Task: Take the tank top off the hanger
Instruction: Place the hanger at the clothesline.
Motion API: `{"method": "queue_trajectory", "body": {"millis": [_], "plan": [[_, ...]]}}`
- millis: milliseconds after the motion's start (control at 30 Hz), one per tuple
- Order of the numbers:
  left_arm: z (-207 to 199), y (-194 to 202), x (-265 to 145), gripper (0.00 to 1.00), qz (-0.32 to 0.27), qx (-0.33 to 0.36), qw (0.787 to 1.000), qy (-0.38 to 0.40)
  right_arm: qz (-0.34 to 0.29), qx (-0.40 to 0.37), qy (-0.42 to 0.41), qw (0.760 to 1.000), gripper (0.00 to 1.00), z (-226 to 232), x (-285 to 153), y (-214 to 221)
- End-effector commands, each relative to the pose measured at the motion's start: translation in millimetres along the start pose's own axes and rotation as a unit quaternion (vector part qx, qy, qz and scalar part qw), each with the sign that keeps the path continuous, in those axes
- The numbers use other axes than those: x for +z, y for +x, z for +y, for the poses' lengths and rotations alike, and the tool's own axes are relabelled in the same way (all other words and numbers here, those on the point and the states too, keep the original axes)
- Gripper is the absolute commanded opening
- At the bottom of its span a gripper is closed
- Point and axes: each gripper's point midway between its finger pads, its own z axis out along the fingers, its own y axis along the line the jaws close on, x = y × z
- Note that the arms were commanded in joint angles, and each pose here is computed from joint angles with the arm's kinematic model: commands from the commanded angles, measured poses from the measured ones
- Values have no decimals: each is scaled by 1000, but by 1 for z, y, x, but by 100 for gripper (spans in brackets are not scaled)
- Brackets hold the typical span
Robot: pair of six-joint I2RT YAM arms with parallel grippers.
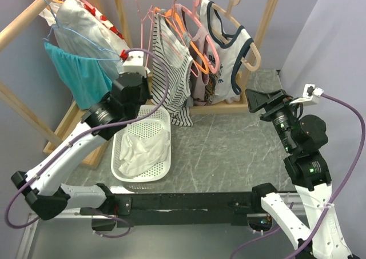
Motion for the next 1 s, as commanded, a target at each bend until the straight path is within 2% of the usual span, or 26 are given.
{"method": "queue_trajectory", "body": {"millis": [0, 367, 667, 733, 767, 967], "plan": [[-1, -41, 12, 1, -49, -18, 999, -9, -6, -17, -31, 999, 87, 13, 6, -8], [10, -37, 62, 1, -16, -21, 1000, -6, 4, -32, -28, 999, 87, 7, 17, -7], [15, -24, 68, 1, 3, -24, 1000, -2, 9, -32, -29, 999, 87, 4, 20, -6], [16, -15, 66, 14, 7, -29, 1000, -1, 11, -34, -34, 999, 87, 6, 21, -6], [18, -18, 59, 16, -1, -35, 999, 2, 13, -34, -36, 999, 87, 6, 22, -5], [27, -7, 51, 17, 7, -38, 999, -10, 23, -44, -60, 997, 87, 17, 26, -7]]}}
